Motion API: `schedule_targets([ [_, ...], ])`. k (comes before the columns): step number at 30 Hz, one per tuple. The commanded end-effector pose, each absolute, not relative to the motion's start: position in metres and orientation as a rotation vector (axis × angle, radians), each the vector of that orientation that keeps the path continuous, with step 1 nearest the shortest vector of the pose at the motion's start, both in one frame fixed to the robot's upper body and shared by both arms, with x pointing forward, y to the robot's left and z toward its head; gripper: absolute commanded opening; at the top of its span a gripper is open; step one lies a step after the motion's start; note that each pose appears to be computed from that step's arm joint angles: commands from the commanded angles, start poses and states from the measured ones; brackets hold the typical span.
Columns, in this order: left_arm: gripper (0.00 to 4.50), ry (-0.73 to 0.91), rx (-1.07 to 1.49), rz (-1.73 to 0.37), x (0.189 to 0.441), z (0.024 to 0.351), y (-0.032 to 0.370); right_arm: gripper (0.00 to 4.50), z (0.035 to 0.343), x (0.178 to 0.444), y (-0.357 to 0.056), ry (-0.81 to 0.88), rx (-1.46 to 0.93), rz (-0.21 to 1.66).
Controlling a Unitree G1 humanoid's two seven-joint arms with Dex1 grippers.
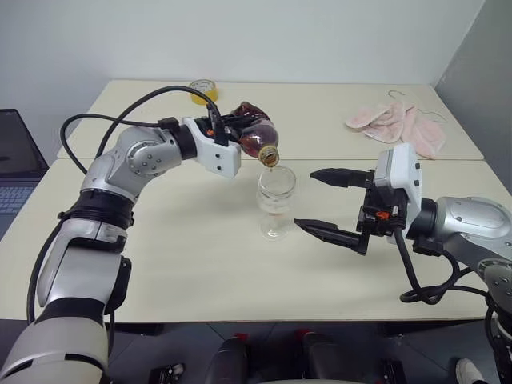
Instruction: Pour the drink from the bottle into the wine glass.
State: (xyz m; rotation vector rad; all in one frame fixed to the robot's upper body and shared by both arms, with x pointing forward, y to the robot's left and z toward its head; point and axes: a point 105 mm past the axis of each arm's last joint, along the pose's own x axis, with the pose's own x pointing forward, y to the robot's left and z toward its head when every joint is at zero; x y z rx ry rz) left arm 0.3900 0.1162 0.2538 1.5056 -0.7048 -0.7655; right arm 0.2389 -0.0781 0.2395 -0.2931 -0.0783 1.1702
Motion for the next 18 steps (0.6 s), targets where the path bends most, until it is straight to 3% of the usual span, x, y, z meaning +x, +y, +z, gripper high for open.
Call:
schedule_targets([
  [1,0.76,-0.815,1.517,-0.717,0.3836,0.2801,0.1090,4.50,0.2476,0.2325,-0.0741,-0.128,-0.305,1.187],
  [18,0.76,-0.813,1.542,-0.712,0.3857,0.2790,0.1116,4.50,0.2475,0.2321,-0.0734,-0.134,-0.298,1.185],
])
